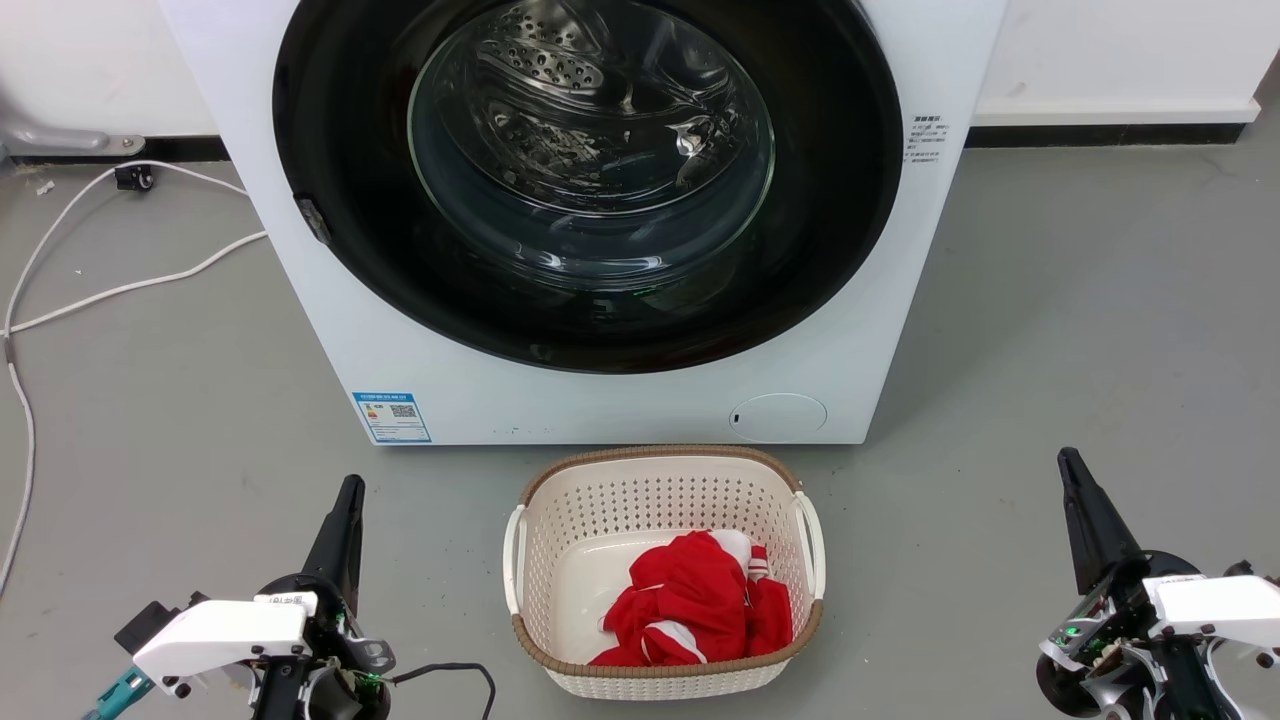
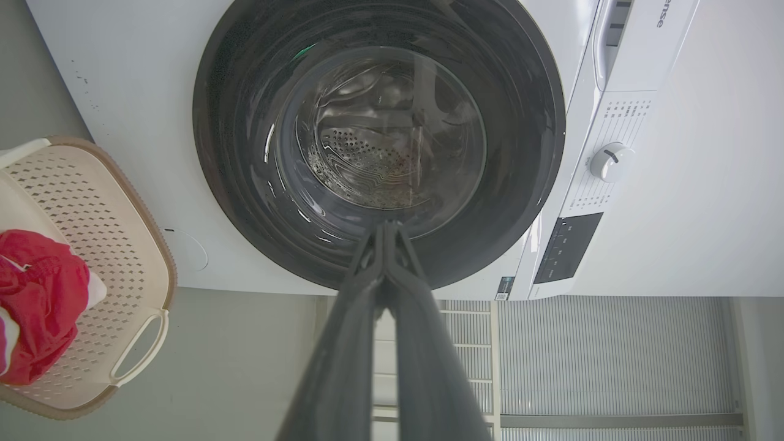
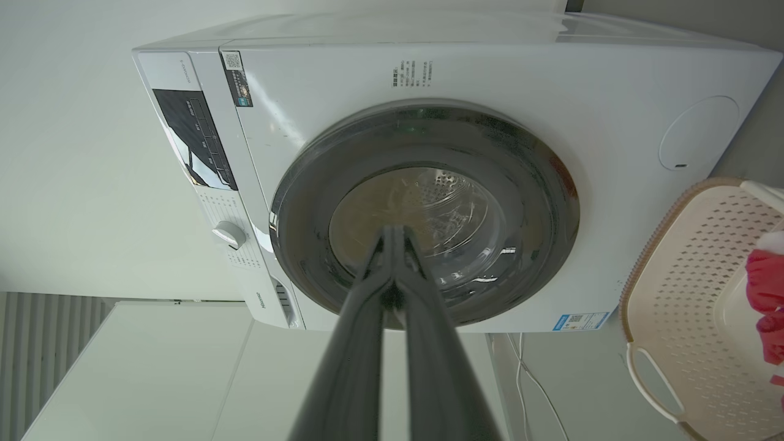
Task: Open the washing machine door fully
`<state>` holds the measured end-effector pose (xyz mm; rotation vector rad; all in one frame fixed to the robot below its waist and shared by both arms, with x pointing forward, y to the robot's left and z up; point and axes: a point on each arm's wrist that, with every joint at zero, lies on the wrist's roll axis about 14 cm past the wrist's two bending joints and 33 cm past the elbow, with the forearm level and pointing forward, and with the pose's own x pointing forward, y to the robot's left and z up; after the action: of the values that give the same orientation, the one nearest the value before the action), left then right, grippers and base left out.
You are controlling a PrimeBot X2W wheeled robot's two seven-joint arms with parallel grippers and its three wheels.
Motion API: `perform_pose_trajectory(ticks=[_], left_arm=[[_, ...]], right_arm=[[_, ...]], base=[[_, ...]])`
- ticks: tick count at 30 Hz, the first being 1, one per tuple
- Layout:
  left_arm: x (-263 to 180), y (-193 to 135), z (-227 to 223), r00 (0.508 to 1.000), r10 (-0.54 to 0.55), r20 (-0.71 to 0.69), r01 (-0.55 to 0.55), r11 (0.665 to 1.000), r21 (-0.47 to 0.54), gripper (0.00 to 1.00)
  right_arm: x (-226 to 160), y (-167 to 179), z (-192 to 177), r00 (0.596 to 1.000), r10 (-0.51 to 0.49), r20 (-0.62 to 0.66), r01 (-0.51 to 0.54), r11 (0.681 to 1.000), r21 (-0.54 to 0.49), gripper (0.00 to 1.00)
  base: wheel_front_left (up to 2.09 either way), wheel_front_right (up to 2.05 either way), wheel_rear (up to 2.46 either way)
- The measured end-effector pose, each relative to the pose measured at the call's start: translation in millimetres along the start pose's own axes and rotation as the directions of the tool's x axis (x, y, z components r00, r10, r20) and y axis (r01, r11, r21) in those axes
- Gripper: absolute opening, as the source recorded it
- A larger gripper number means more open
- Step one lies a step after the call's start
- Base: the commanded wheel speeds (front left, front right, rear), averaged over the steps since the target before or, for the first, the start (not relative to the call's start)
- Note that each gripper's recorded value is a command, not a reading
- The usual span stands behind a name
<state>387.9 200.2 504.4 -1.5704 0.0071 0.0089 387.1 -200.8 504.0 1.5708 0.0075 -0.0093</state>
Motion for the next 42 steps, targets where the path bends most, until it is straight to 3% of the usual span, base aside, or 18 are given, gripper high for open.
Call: perform_pose_trajectory(ticks=[4,5,10,18,27,35,42], left_arm=[[0.0,0.1,-0.4,1.000,0.000,-0.003,0.000,1.000,0.000,0.00],[-0.3,0.9,-0.5,1.000,0.003,-0.003,-0.003,1.000,-0.001,1.00],[-9.1,20.1,-2.9,0.998,0.059,-0.003,-0.060,0.998,-0.008,1.00],[-6.5,7.5,-7.4,1.000,0.021,0.005,-0.021,1.000,0.020,1.00],[-3.8,-16.5,-5.6,0.998,-0.052,0.025,0.047,0.985,0.163,1.00],[-3.1,-34.9,-3.4,0.993,-0.110,0.037,0.092,0.941,0.326,1.00],[-3.7,-43.4,-1.9,0.989,-0.140,0.045,0.104,0.884,0.455,1.00]], right_arm=[[0.0,-0.1,-0.1,1.000,0.000,-0.001,0.000,1.000,-0.001,0.00],[-0.4,-1.0,-0.3,1.000,-0.003,-0.001,0.003,1.000,0.000,1.00],[-10.1,-21.1,-1.6,0.998,-0.061,0.005,0.061,0.998,0.007,1.00],[-9.6,-14.4,-1.9,0.999,-0.041,0.024,0.041,0.999,-0.020,1.00],[-7.0,5.6,-5.7,0.999,0.021,0.025,-0.015,0.982,-0.191,1.00],[-5.7,23.8,-13.2,0.997,0.079,0.004,-0.071,0.915,-0.397,1.00],[-7.5,33.4,-21.7,0.993,0.113,-0.023,-0.106,0.815,-0.569,1.00]], base=[[0.00,0.00,0.00],[0.00,0.00,0.00],[0.00,0.00,0.00],[0.00,0.00,0.00],[0.00,0.00,0.00],[0.00,0.00,0.00],[0.00,0.00,0.00]])
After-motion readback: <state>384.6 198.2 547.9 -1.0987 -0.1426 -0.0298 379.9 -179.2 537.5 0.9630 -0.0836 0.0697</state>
